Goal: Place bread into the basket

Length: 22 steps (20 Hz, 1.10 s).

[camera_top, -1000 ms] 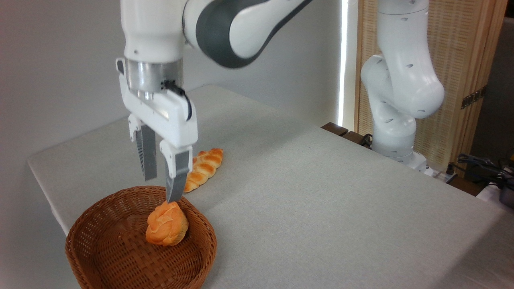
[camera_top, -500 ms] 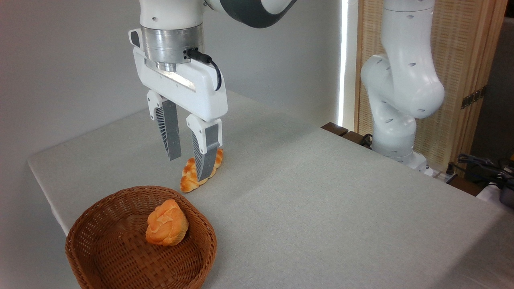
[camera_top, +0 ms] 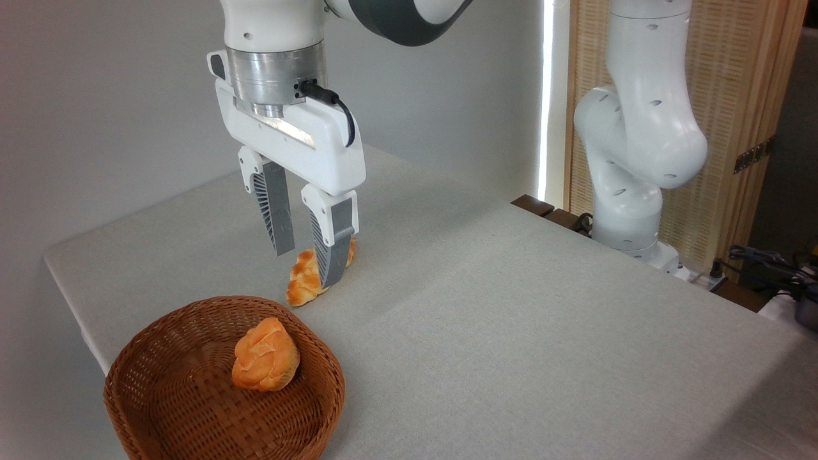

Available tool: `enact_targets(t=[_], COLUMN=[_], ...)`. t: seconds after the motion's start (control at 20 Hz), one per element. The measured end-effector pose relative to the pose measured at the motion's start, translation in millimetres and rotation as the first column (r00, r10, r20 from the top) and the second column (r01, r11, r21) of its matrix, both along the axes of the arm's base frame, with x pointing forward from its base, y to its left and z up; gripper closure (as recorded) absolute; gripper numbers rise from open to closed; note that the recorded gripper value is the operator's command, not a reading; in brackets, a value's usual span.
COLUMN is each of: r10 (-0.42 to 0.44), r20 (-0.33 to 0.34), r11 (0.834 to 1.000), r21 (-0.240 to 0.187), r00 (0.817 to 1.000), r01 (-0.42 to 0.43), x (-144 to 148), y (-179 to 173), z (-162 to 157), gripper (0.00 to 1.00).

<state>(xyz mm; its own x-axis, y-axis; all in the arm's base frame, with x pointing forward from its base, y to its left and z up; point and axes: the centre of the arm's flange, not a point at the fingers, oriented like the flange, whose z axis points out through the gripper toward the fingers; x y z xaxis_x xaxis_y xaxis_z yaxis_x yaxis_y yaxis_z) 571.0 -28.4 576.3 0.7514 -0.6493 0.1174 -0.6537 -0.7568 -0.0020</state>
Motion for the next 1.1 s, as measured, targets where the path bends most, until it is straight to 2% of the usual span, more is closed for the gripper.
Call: enact_targets(t=[1.1], r10=[0.006], r20=[-0.009], r11=[1.0], r21=[-0.001], r00=[1.0], r01=[-0.007], x=[2.1], y=[3.2], z=[-4.8], gripper=[0.0])
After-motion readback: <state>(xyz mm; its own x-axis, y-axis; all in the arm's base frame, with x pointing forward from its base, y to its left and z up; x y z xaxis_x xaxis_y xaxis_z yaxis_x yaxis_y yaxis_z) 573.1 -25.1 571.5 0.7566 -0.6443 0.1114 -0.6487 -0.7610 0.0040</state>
